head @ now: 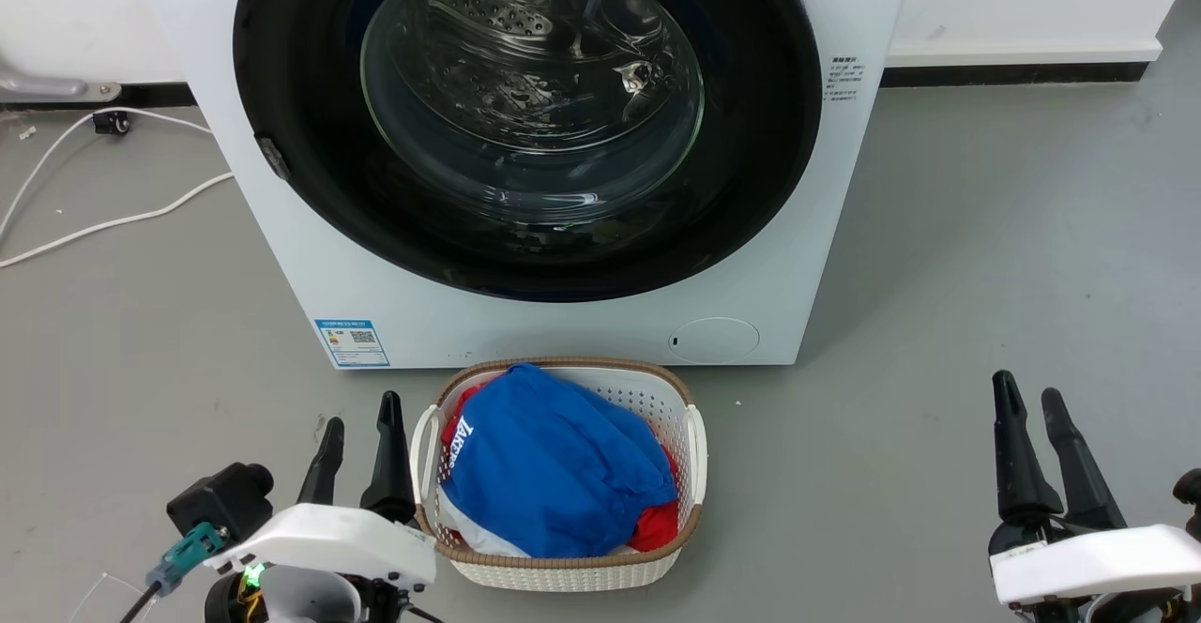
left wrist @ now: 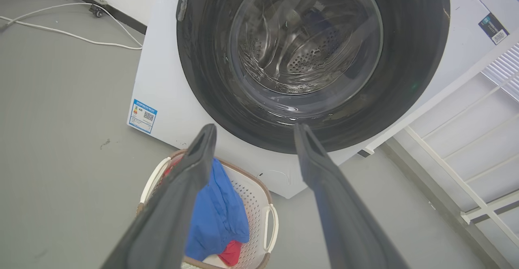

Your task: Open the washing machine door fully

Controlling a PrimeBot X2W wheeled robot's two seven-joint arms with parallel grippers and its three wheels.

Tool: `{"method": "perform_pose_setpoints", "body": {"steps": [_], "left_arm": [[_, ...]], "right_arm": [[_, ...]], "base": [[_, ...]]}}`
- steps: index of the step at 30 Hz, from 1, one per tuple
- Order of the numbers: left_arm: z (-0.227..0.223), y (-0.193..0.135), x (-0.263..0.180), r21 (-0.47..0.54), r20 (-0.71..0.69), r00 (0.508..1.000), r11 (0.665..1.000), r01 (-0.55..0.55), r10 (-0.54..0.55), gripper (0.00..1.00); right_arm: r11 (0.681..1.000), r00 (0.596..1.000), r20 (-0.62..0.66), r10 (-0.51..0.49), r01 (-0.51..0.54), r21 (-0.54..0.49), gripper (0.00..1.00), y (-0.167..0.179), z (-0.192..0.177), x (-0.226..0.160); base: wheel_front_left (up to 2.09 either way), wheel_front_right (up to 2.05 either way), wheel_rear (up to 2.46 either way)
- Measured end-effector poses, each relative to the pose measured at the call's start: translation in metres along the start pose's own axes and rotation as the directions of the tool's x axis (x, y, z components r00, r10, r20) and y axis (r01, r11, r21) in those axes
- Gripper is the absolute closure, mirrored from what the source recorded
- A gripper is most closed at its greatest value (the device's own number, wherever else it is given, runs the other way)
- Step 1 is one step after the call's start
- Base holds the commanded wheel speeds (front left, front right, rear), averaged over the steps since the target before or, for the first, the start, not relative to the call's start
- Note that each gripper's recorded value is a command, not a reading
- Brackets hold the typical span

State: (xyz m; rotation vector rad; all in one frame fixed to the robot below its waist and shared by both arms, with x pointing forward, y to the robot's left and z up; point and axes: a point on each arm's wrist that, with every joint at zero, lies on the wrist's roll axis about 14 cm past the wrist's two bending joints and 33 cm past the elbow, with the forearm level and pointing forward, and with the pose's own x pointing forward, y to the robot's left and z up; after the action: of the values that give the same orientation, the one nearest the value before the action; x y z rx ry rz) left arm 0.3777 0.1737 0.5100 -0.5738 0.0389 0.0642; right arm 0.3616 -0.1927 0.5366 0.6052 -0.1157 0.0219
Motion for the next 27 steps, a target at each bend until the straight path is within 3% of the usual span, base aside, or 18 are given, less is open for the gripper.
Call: {"method": "perform_pose_setpoints", "body": {"steps": [27], "left_arm": [[0.011, -0.017, -0.009, 0.268, 0.098, 0.993, 0.963, 0.033, -0.061, 0.0]], "right_arm": [[0.961, 0.993, 0.08, 0.082, -0.058, -0.269, 0.0, 0.019, 0.021, -0.006]], "base": [[0.0, 0.0, 0.0]]}}
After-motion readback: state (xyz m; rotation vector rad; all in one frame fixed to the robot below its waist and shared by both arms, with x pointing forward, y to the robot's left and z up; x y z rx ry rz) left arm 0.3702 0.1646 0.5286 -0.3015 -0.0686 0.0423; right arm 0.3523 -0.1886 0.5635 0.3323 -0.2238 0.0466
